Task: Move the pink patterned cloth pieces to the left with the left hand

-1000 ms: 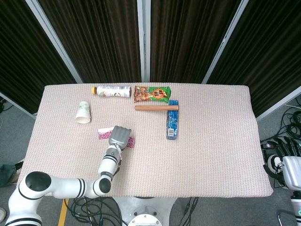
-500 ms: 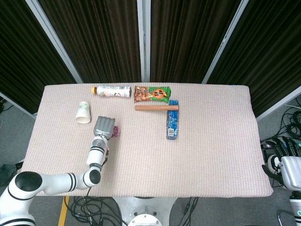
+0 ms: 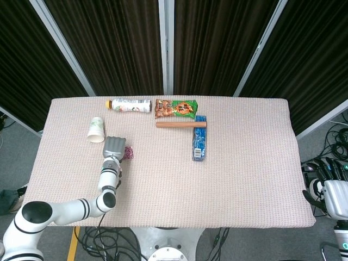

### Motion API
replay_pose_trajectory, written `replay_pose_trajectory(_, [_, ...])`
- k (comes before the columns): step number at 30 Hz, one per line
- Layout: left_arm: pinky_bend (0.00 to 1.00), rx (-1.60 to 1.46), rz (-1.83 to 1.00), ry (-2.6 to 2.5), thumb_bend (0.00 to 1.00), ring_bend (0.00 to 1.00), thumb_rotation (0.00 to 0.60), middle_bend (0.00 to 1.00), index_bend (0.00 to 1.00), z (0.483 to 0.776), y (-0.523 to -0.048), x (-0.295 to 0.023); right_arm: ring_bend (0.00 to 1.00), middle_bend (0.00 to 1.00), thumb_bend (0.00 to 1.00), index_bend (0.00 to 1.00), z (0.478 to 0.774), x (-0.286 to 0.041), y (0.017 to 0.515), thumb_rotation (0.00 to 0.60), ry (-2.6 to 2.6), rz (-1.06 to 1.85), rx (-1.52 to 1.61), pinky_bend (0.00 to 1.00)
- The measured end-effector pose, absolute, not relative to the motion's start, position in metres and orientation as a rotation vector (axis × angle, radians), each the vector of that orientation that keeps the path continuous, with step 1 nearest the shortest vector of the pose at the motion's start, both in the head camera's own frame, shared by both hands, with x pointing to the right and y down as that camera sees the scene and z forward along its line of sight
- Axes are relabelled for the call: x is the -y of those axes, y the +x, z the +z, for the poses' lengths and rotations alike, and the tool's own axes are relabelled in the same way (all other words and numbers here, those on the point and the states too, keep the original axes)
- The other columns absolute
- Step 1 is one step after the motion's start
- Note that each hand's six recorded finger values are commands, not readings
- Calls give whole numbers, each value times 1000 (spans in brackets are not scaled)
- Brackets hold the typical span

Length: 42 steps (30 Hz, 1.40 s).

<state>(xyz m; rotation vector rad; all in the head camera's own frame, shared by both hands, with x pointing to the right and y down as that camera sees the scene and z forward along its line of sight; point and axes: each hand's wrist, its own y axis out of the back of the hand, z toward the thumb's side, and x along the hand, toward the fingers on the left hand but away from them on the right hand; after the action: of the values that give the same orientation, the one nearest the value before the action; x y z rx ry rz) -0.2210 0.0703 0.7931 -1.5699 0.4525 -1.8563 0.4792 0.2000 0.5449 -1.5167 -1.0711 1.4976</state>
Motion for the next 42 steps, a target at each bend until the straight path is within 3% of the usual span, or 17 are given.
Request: replay_pose_trajectory(42, [886,-461,-1918,-1577,242,830,600,878,399,802,-214,-75,1,142,138,198,546,-200,485,600,-1513,1516,1075,0])
